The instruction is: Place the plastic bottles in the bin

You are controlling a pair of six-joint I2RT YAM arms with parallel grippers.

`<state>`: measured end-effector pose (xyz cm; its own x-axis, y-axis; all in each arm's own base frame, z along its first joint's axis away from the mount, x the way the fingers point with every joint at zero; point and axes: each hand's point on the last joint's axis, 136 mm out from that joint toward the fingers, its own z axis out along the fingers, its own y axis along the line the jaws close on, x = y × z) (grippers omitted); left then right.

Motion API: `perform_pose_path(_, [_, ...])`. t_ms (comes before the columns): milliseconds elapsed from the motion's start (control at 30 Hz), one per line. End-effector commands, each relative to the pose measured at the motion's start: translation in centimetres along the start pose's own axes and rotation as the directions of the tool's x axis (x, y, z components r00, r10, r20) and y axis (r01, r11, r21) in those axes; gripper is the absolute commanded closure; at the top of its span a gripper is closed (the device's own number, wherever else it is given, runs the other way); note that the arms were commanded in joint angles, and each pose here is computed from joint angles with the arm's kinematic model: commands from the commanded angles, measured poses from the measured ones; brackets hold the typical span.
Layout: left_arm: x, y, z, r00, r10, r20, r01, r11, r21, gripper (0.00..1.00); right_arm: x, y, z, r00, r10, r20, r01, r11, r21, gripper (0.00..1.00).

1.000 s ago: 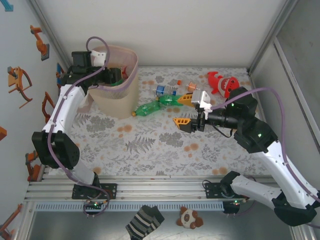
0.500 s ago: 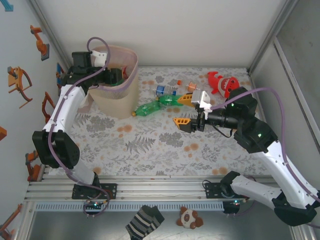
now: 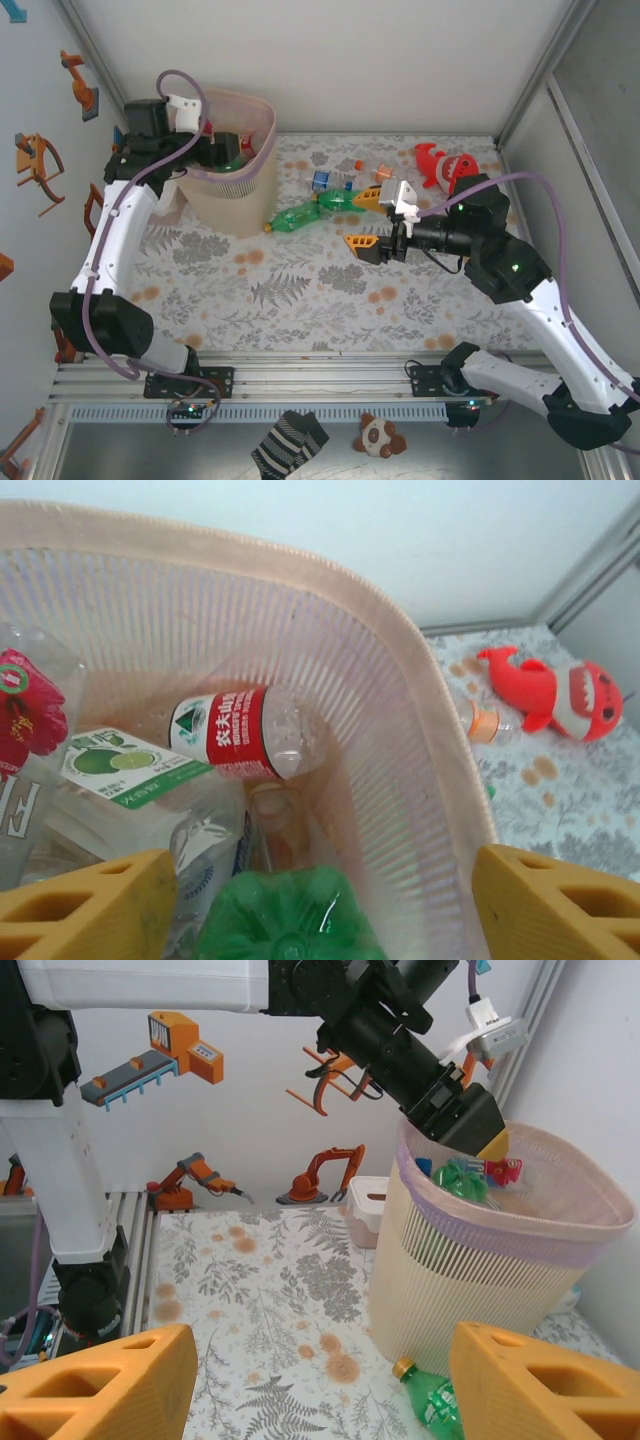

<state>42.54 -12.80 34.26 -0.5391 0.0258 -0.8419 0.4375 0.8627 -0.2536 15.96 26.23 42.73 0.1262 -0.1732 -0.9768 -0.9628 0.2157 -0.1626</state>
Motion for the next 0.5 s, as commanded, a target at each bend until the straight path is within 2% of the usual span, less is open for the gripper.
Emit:
perform_pose_path(0, [-1.3,-0.4,0.2,1.000,0.007,0.011,-0.008,0.999,0.033,0.42,-1.1,0.2,-0.4,1.000,-0.016,0.020,0.016,1.000,0.006,0.33])
perform_pose_path(100, [-1.2,-0.5,0.8,0.999,-0.024,-0.022,0.025,0.998,0.053,0.64,-1.1,0.1,-0.4,1.000,-0.016,0.016,0.016,1.000,0.011,0.33])
perform_pose_path(167, [-0.6,-0.4,0.9,0.998,-0.042,-0.054,0.045,0.998,0.050,0.73,-1.0,0.1,-0.4,1.000,-0.016,0.013,0.015,1.000,0.013,0.33])
perform_pose_path(333, [1.7,0.3,0.7,0.989,-0.075,-0.127,0.076,0.997,0.002,0.80,-1.0,0.0,-0.3,1.000,-0.017,0.013,0.017,1.000,0.013,0.33])
perform_pose_path(467, [3.5,0.4,1.7,0.972,-0.093,-0.217,0.099,0.995,0.020,0.86,-1.1,0.1,-0.1,1.000,-0.021,0.005,0.021,1.000,-0.001,0.34])
